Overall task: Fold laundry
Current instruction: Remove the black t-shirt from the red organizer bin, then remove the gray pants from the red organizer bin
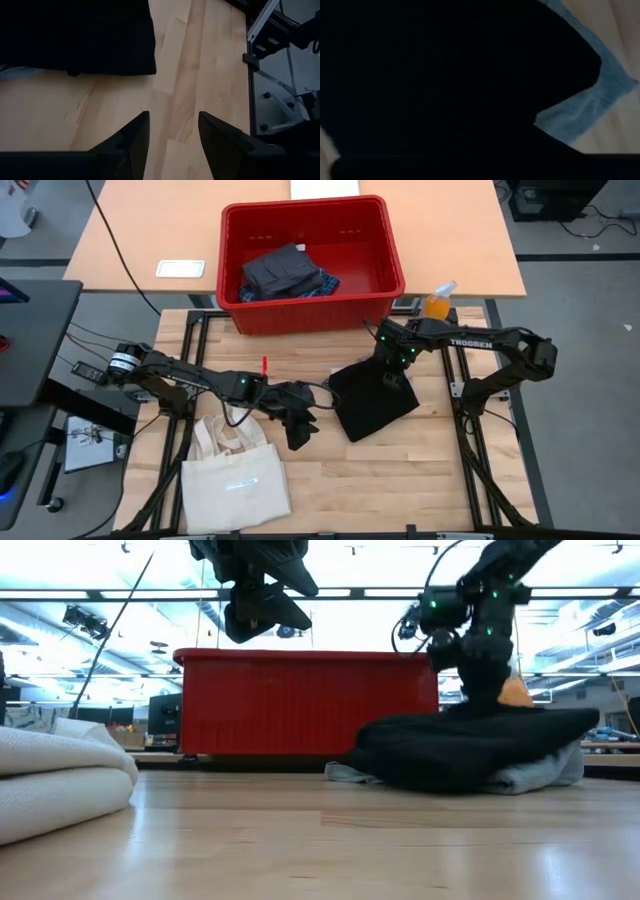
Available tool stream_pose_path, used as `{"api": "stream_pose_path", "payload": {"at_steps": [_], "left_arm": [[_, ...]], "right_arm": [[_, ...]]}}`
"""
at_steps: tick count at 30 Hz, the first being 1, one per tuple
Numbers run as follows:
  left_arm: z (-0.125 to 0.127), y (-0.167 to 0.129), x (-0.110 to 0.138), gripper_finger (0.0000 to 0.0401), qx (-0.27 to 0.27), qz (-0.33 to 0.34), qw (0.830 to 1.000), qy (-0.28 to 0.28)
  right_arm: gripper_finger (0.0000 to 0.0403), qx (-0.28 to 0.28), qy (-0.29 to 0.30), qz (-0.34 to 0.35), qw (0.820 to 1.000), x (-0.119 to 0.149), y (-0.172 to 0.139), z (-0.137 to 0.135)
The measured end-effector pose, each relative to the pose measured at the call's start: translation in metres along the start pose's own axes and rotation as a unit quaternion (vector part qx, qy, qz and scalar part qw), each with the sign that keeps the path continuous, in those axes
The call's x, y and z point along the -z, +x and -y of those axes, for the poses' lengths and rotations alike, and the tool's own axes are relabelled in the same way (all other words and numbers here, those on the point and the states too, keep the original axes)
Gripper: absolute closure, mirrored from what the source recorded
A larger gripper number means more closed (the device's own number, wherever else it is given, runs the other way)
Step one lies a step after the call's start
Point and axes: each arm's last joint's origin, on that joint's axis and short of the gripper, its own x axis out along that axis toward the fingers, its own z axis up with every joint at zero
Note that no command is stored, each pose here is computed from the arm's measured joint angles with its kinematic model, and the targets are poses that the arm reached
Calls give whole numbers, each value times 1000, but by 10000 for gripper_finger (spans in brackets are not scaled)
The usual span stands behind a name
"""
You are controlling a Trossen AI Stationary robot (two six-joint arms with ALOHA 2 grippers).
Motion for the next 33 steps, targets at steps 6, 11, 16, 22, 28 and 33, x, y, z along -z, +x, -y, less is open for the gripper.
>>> {"api": "stream_pose_path", "payload": {"at_steps": [6,11,16,22,28,33], "left_arm": [[0,0,0,229,0,0,1000,0],[0,0,0,229,0,0,1000,10],[-2,0,-1,229,-2,1,1000,25],[-9,-1,-5,229,-10,6,999,29],[-15,-3,-11,229,-15,16,1000,21],[-13,-22,-16,229,-37,57,997,24]], "right_arm": [[201,7,14,17,1000,7,14,15],[118,25,39,3,999,5,0,24],[55,53,60,-4,997,-6,-31,32],[36,50,99,2,994,-18,-72,27],[54,33,46,-18,998,-12,-48,14],[78,152,60,-44,986,7,-10,20]]}}
